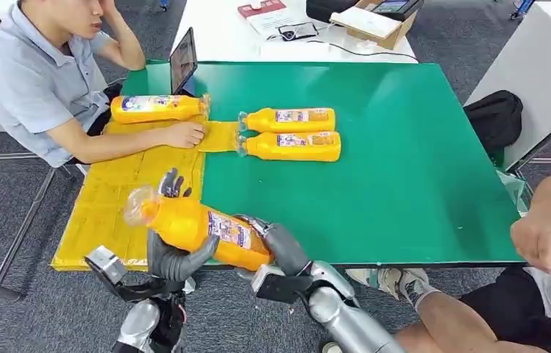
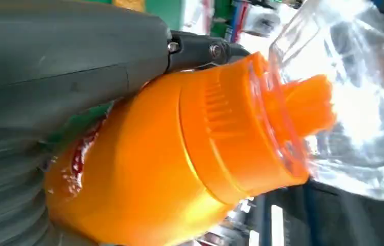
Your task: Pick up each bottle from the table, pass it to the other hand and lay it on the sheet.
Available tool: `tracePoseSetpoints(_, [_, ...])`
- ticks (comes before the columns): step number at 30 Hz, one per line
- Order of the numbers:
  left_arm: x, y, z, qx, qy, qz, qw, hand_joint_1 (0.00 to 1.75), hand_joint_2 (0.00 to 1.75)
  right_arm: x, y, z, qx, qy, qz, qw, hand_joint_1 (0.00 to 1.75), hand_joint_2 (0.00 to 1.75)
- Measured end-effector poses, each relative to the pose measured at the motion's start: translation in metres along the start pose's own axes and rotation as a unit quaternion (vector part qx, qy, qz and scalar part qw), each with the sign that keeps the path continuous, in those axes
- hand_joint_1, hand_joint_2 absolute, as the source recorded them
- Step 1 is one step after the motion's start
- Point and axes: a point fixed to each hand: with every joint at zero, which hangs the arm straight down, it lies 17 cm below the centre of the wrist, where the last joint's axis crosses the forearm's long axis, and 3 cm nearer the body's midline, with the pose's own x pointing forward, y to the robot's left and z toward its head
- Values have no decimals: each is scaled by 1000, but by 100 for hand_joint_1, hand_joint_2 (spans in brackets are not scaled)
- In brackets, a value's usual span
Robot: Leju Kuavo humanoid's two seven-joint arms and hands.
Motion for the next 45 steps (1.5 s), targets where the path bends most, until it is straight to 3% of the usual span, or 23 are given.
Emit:
tracePoseSetpoints(19, [-13, -5, -2, -7, 20, 17, 1000, 0, 175, -1, 9, -5, 28, -4, 10, 1000, 175, 175])
tracePoseSetpoints(26, [-13, -30, 9, -71, 44, 117, 990, 0, 175, -4, 6, -2, 26, -6, 13, 1000, 175, 175])
tracePoseSetpoints(27, [-13, -32, 11, -78, 44, 116, 989, 155, 175, -5, 5, -1, 27, -6, 13, 1000, 175, 175])
tracePoseSetpoints(28, [-14, -35, 13, -85, 47, 113, 989, 175, 175, -6, 5, 1, 28, -5, 13, 1000, 175, 175])
tracePoseSetpoints(38, [-40, -46, 16, -119, 103, 106, 982, 175, 175, -15, 3, 7, 41, 5, 26, 999, 175, 175])
tracePoseSetpoints(39, [-41, -46, 16, -119, 107, 114, 981, 175, 175, -16, 3, 7, 42, 5, 28, 999, 169, 175])
tracePoseSetpoints(40, [-42, -45, 15, -118, 110, 122, 979, 175, 175, -16, 2, 7, 43, 5, 31, 999, 148, 175])
tracePoseSetpoints(41, [-43, -44, 14, -116, 114, 130, 978, 175, 175, -16, 0, 5, 43, 3, 35, 998, 56, 175])
tracePoseSetpoints(42, [-44, -42, 12, -113, 117, 135, 977, 175, 175, -15, -1, 3, 45, 2, 39, 998, 0, 175])
tracePoseSetpoints(45, [-47, -38, 8, -105, 123, 141, 977, 175, 175, -12, -2, -4, 48, -3, 45, 998, 0, 175])
